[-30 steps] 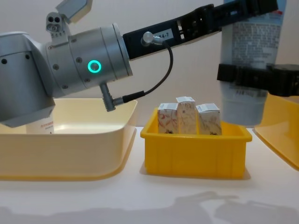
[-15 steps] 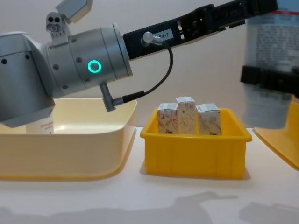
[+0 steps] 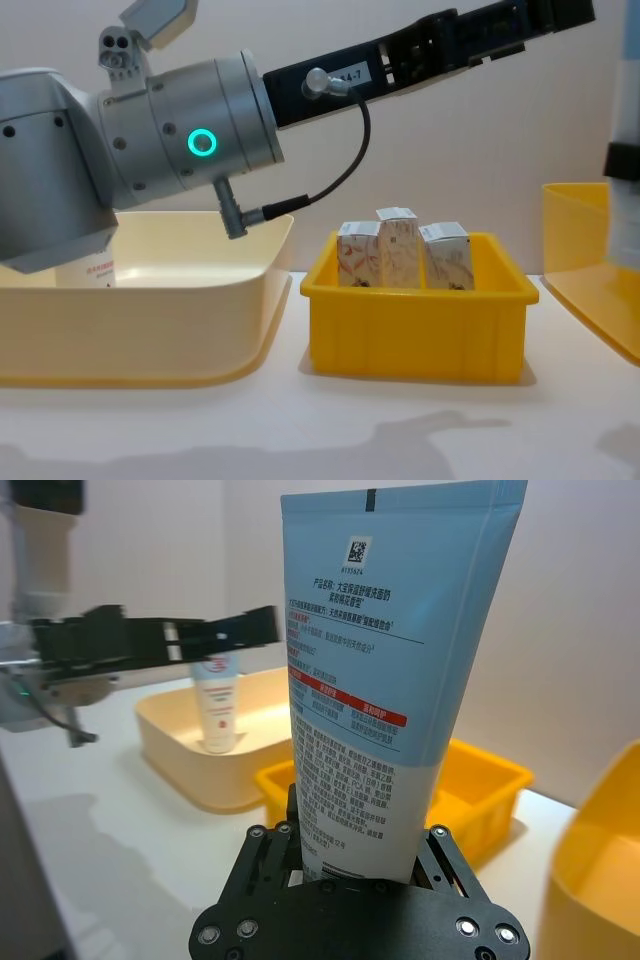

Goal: Bimanual collaborative sorting of washing and personal care products

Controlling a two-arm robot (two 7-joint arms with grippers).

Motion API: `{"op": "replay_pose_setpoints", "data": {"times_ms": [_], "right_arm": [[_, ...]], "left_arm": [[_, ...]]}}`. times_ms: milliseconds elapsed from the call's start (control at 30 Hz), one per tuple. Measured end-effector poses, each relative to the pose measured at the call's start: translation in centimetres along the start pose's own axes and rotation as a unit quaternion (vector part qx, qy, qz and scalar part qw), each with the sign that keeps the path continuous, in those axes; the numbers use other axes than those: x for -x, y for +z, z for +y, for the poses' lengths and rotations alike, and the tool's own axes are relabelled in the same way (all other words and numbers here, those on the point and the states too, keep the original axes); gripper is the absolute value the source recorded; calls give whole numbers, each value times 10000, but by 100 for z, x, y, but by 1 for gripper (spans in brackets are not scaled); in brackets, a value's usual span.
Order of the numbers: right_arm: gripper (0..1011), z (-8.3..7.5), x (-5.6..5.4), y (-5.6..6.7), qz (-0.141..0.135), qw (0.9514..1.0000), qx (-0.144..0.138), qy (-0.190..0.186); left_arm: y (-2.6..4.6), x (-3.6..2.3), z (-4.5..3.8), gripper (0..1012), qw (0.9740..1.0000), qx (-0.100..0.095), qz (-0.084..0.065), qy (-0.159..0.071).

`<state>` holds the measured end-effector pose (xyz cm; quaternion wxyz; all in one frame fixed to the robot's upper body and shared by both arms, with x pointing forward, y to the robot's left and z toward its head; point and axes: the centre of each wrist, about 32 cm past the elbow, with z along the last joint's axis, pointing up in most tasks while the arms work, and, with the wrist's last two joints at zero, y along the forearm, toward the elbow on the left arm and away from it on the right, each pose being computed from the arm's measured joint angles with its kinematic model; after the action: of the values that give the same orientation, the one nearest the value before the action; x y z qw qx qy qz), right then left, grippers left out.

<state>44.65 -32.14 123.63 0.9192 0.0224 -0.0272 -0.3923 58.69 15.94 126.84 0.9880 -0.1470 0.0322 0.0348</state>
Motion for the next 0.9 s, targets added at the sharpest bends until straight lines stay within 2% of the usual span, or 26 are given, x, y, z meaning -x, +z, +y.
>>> {"op": "replay_pose_setpoints", "data": {"times_ms": [267, 333, 433, 467, 667, 767, 900], "right_arm": [[419, -31, -60, 37, -250, 9979, 24, -601], [419, -28, -69, 40, -269, 9976, 21, -644], [419, 9, -131, 58, -416, 9946, 16, -953], [419, 9, -131, 58, -416, 9946, 16, -953], [419, 165, -319, 87, -676, 9863, -22, -1501], [419, 232, -394, 91, -745, 9836, -30, -1645], [419, 377, -556, 99, -862, 9781, -43, -1892]], "left_arm": [[0, 0, 0, 1000, 10000, 0, 0, 0], [0, 0, 0, 1000, 10000, 0, 0, 0], [0, 0, 0, 1000, 10000, 0, 0, 0], [0, 0, 0, 1000, 10000, 0, 0, 0], [0, 0, 0, 1000, 10000, 0, 0, 0], [0, 0, 1, 1000, 10000, -1, 0, 0], [0, 0, -1, 1000, 10000, 1, 1, -1]]}}
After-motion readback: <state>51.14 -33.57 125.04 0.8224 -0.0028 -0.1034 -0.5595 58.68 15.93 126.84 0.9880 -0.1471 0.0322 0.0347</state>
